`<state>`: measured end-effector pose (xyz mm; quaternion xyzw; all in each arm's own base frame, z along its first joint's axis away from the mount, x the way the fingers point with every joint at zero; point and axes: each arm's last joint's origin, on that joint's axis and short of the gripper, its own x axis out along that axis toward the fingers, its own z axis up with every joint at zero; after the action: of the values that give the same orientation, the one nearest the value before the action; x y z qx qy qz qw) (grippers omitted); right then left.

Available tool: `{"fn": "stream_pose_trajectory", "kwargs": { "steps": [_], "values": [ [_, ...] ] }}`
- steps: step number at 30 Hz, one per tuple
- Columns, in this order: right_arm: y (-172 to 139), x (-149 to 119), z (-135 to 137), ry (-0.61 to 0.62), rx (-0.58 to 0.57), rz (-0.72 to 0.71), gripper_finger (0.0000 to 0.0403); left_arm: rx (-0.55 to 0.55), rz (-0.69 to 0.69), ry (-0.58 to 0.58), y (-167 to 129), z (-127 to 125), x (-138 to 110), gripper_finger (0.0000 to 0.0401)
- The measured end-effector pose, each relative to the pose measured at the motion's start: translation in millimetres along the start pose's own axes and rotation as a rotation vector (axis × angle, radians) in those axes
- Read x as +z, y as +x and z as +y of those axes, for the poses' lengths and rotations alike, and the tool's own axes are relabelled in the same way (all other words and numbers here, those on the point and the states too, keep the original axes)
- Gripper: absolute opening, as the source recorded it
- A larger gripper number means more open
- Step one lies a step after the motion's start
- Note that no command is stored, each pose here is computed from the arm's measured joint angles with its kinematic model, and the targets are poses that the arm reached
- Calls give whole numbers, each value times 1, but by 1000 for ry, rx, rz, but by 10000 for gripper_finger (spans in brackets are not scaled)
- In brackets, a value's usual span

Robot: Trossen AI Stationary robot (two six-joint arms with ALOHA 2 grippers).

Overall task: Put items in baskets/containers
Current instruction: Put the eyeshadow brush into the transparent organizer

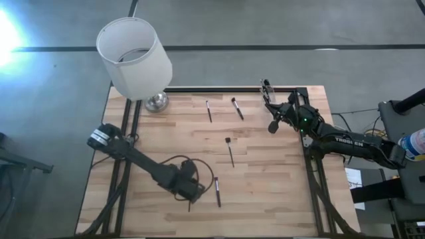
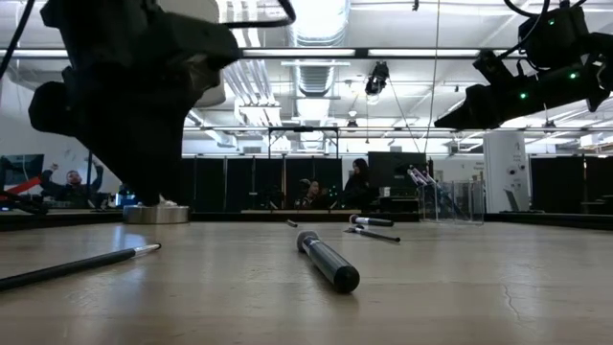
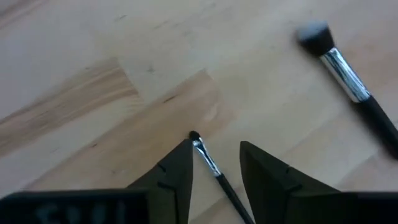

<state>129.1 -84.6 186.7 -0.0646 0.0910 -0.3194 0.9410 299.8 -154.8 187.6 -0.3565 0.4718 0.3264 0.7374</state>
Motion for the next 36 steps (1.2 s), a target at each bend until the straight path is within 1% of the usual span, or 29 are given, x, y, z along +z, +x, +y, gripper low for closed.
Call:
{"fn": "stream_pose_trajectory", "kwargs": {
  "steps": [7, 12, 14, 23, 27, 33, 36],
  "values": [
    [0, 0, 0, 3, 0, -3, 13, 14, 15, -25, 10, 5, -3, 124],
    [0, 0, 0, 4, 0, -4, 13, 8, 26, -34, 18, 9, -6, 124],
    [0, 0, 0, 4, 3, -4, 13, -15, 26, -41, 20, 9, -7, 124],
    [0, 0, 1, 3, 7, -5, 13, -5, 49, -31, 31, 20, -12, 117],
    [0, 0, 1, 3, 7, -5, 13, 4, 47, 10, 33, 23, -13, 91],
    [0, 0, 1, 3, 7, -5, 13, 16, 46, 77, 34, 27, -14, 17],
    [0, 0, 1, 4, 7, -5, 13, 15, 43, 125, 34, 27, -13, 9]
  ]
}}
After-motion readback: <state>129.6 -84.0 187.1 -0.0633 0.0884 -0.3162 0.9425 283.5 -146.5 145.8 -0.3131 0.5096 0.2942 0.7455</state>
